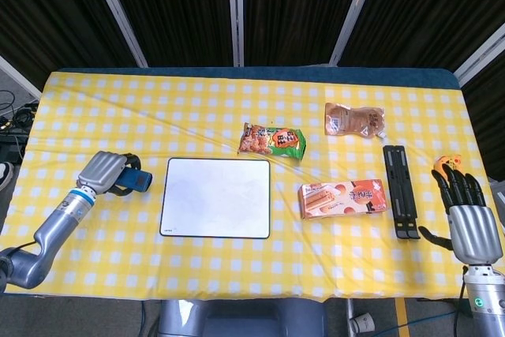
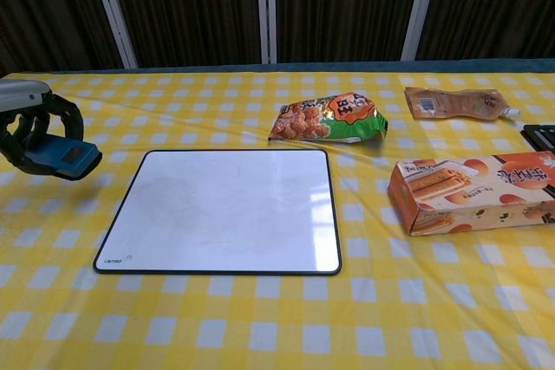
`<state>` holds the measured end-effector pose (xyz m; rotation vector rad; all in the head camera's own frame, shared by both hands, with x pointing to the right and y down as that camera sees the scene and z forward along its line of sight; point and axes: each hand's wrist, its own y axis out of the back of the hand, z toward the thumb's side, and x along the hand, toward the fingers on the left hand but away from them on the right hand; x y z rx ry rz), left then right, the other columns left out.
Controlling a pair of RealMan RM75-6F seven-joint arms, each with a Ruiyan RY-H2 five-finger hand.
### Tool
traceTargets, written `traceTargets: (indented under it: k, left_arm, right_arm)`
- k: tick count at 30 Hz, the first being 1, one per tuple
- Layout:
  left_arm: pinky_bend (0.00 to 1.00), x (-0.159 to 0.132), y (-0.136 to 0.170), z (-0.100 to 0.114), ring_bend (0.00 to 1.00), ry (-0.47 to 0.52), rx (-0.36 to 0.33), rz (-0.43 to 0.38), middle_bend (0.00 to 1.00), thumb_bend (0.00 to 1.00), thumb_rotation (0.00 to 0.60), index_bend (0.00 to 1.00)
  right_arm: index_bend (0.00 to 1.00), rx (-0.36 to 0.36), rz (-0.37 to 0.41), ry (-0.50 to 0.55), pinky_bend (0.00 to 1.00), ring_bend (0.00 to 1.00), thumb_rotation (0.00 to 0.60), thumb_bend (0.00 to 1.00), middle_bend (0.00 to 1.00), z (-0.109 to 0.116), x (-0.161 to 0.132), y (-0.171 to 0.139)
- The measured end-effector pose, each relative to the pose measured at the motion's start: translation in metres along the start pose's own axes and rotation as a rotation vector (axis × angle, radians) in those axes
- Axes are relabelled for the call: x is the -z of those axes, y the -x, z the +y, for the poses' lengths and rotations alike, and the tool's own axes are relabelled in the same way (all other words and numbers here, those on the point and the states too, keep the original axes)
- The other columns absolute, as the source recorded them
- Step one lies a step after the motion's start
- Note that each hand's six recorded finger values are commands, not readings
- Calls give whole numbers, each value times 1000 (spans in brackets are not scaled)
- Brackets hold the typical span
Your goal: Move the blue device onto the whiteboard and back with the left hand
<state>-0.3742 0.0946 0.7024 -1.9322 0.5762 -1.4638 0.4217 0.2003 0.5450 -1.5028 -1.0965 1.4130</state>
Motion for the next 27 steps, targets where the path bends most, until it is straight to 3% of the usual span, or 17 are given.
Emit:
traceTargets:
  k: [4,6,8,10,11,14,17,23,27]
  left_arm:
    - [578,2,-1,-12,490,-11,18,1,368,113,600,472]
    - [526,1,-1,-18,408,-9,28,-1,290,27,600,412]
    - [313,0,-2,-22,150,-4,37,-2,84,0,600,164]
    - [153,-1,-1,-26,22,12,46,-4,3,0,600,22]
    - [86,-1,0,-27,0,23,49,-4,0,0,600,0]
    - [6,-2,4,-22,0,66,27,-6,0,0,600,0]
    - [0,-2,14,-9,0,94,-31,-8,0,0,600,0]
    - [0,1,49,20,0,148,-194,30,0,0,600,0]
    - [0,1,91,36,0,161,-306,104,0,0,600,0]
  right_arm:
    - [0,-4,6,-4,0,0,600,0,0,-2,-2,1]
    - [0,-4,5,-5,0,0,600,0,0,-2,-2,1]
    - [0,-6,3,-4,0,0,600,0,0,-3,-1,1]
    - [0,-7,2,-2,0,0,600,0,0,-3,-1,2]
    - [0,-8,4,0,0,0,600,0,0,-3,-1,2]
    - [0,-9,9,5,0,0,600,0,0,-3,-2,3]
    - [0,-8,11,10,0,0,600,0,0,-2,-3,3]
    - [0,6,25,30,0,0,600,0,0,3,-5,3]
    - [0,16,40,35,0,0,600,0,0,6,-7,2]
